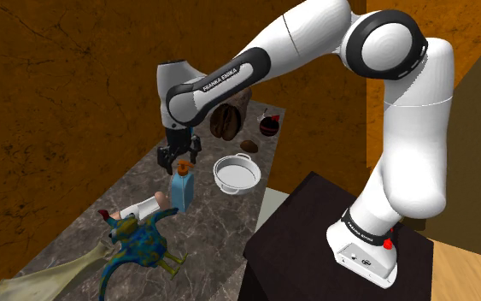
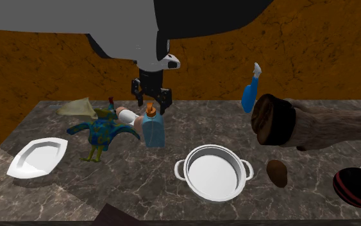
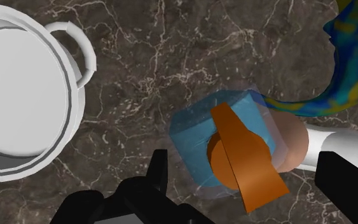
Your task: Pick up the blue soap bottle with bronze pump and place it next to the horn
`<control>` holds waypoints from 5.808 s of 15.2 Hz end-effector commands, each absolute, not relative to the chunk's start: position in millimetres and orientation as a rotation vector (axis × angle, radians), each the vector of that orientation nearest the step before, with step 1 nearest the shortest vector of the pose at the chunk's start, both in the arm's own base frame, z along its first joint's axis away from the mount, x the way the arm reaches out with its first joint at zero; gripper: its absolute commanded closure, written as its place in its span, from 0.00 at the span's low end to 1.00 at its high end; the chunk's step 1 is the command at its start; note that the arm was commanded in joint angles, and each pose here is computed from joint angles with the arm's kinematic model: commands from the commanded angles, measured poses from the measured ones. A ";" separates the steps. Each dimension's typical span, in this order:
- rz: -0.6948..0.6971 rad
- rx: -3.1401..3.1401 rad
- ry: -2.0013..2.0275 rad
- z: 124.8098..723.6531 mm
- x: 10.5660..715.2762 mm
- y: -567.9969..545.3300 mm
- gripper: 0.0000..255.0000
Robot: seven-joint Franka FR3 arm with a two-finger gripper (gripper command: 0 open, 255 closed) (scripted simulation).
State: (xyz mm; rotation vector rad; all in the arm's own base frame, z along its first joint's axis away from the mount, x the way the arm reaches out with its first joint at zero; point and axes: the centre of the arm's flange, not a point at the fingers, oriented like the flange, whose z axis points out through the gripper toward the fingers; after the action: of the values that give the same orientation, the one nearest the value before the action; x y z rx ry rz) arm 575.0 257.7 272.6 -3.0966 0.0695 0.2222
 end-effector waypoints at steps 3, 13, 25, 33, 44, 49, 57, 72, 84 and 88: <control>0.221 -3.097 0.070 270.3 574.5 257.4 0.00; 0.222 -3.097 0.070 270.3 574.5 257.3 1.00; 0.221 -3.097 0.070 317.8 574.5 257.4 1.00; 0.221 -3.097 0.070 360.1 574.5 257.4 1.00; 0.221 -3.097 0.070 418.2 574.5 257.4 1.00; 0.221 -3.097 0.070 444.6 574.5 257.4 1.00; 0.221 -3.097 0.070 486.8 574.5 257.4 1.00; 0.221 -3.097 0.070 566.0 574.5 257.4 1.00; 0.221 -3.097 0.070 616.5 574.2 231.0 1.00; 0.221 -3.097 0.070 616.6 573.6 178.2 1.00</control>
State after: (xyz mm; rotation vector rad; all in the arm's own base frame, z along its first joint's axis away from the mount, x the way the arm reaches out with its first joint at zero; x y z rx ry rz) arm 574.9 192.8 616.1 -3.0972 0.0707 0.2221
